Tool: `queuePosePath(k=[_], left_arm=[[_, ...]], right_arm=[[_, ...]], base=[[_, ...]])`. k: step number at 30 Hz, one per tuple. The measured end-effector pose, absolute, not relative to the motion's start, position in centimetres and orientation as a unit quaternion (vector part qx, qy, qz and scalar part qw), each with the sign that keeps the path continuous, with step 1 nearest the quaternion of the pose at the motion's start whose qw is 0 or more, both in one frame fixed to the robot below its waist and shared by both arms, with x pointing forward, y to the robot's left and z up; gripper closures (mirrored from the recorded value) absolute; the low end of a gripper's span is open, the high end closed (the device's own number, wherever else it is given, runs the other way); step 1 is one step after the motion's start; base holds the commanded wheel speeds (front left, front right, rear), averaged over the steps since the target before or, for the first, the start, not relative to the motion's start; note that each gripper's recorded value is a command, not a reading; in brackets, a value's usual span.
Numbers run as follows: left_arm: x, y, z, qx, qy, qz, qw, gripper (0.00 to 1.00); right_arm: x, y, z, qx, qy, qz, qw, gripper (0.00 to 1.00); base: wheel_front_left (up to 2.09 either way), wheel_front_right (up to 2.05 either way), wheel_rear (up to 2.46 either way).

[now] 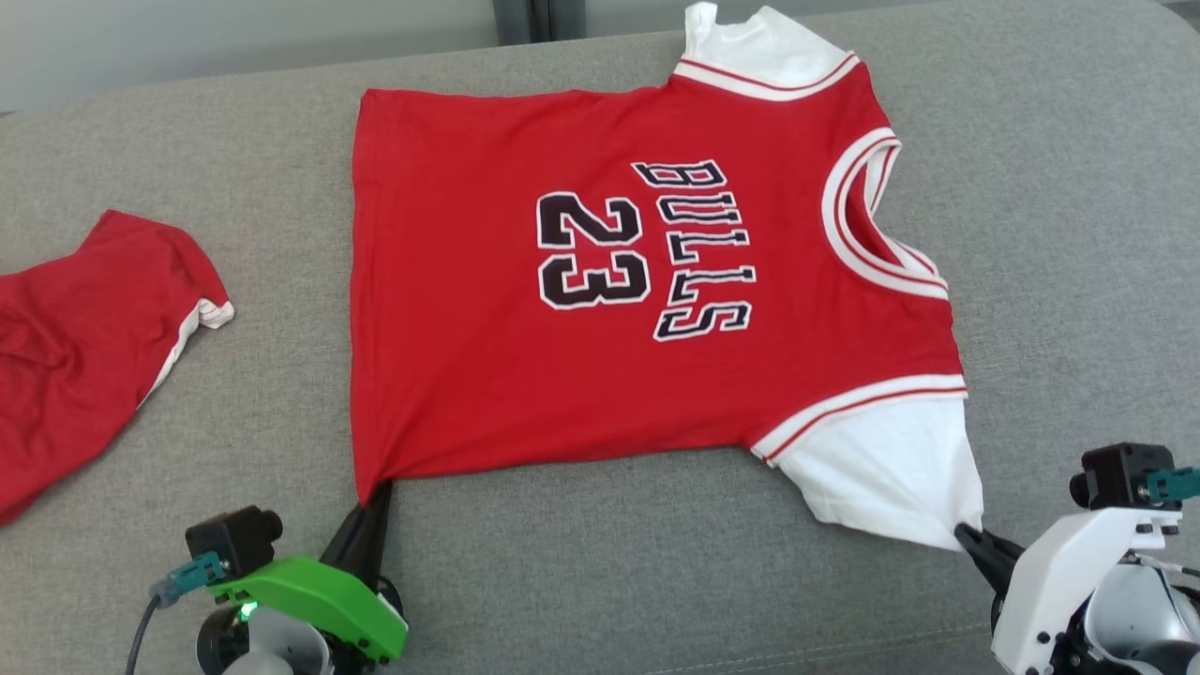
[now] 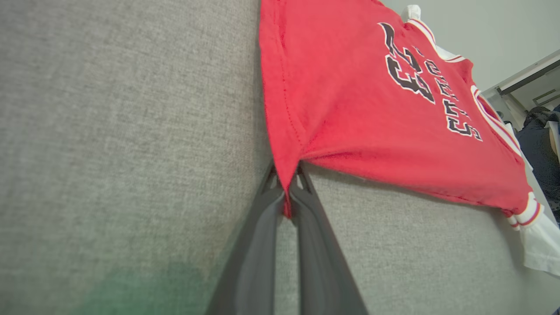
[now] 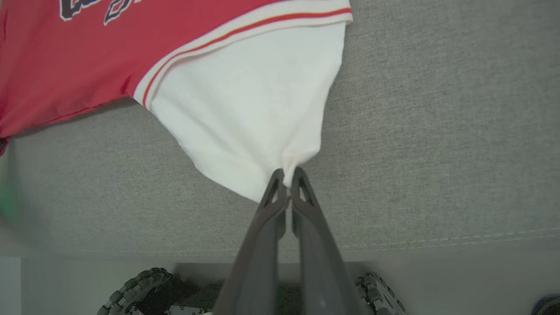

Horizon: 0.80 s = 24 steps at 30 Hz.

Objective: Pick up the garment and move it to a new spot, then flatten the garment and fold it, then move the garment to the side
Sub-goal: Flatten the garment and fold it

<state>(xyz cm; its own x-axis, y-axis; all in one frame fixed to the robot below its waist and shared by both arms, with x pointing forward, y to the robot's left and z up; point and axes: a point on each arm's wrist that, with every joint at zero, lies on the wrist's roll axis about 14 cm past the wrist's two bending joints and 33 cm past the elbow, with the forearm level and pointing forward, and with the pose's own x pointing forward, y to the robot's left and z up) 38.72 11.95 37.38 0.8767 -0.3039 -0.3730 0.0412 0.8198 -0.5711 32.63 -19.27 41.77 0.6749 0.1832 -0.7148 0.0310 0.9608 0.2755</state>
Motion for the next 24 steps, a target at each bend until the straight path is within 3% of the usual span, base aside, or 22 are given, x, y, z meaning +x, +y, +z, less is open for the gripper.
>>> queuePosePath(k=[10,24], left_arm=[[34.9,11.6,36.3,-0.265,0.306,-0.110,0.908,1.00],[38.4,8.3,43.1,-0.369,0.270,-0.172,0.873,1.00]], right_arm=[[31.4,-20.0,41.9,0.113,0.428,0.027,0.896,1.00],[40.1,-18.2,48.7,0.108,0.306,0.093,0.941,1.00]], base=[[0.00,0.00,0.00],[0.00,0.00,0.00]])
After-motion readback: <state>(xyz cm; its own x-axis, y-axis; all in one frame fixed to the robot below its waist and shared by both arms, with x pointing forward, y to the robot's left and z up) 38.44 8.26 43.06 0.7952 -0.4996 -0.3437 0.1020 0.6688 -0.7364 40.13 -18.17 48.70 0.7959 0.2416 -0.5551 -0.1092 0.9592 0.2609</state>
